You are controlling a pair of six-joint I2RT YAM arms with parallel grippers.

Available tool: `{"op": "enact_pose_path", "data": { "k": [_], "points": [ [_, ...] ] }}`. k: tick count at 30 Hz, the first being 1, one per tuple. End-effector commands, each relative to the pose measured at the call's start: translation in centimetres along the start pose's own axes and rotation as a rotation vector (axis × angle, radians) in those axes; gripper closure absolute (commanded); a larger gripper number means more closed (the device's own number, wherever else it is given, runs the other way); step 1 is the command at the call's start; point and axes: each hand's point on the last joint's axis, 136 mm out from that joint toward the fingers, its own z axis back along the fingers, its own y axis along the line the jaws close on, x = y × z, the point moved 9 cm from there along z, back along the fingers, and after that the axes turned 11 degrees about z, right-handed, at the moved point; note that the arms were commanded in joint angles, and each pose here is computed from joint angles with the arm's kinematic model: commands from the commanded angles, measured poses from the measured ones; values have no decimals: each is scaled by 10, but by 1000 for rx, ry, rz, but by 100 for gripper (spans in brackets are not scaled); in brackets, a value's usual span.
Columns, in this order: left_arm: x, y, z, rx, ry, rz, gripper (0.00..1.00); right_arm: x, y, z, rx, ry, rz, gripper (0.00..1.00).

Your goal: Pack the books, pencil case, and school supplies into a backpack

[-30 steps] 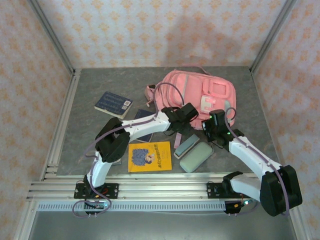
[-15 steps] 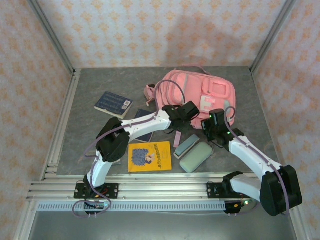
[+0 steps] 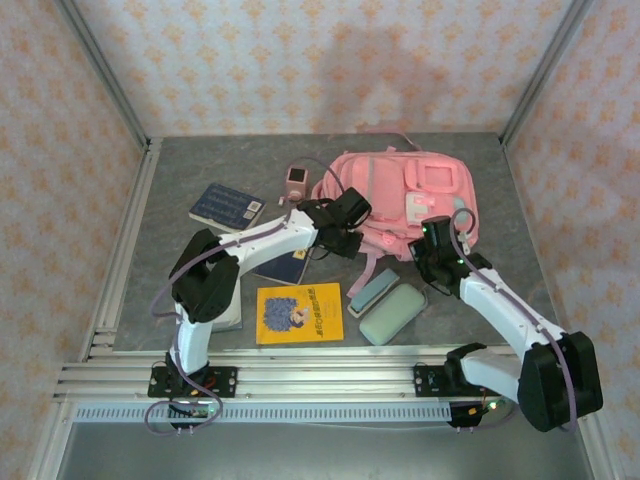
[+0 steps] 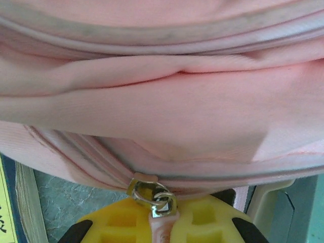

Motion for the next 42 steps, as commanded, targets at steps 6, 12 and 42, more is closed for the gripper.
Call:
{"op": "enact_pose_path", "data": {
  "k": [6,12,42],
  "points": [
    [14,22,29,-55,-34,63,100,42,0,0,-112,-150,44,100],
    [17,12,34,-162,-26,36,100,72,3,-20,-192,-161,41,100],
    [37,-46,46,-443,-53,58,100,5,80,37,324,286,-256,38]
  ]
}}
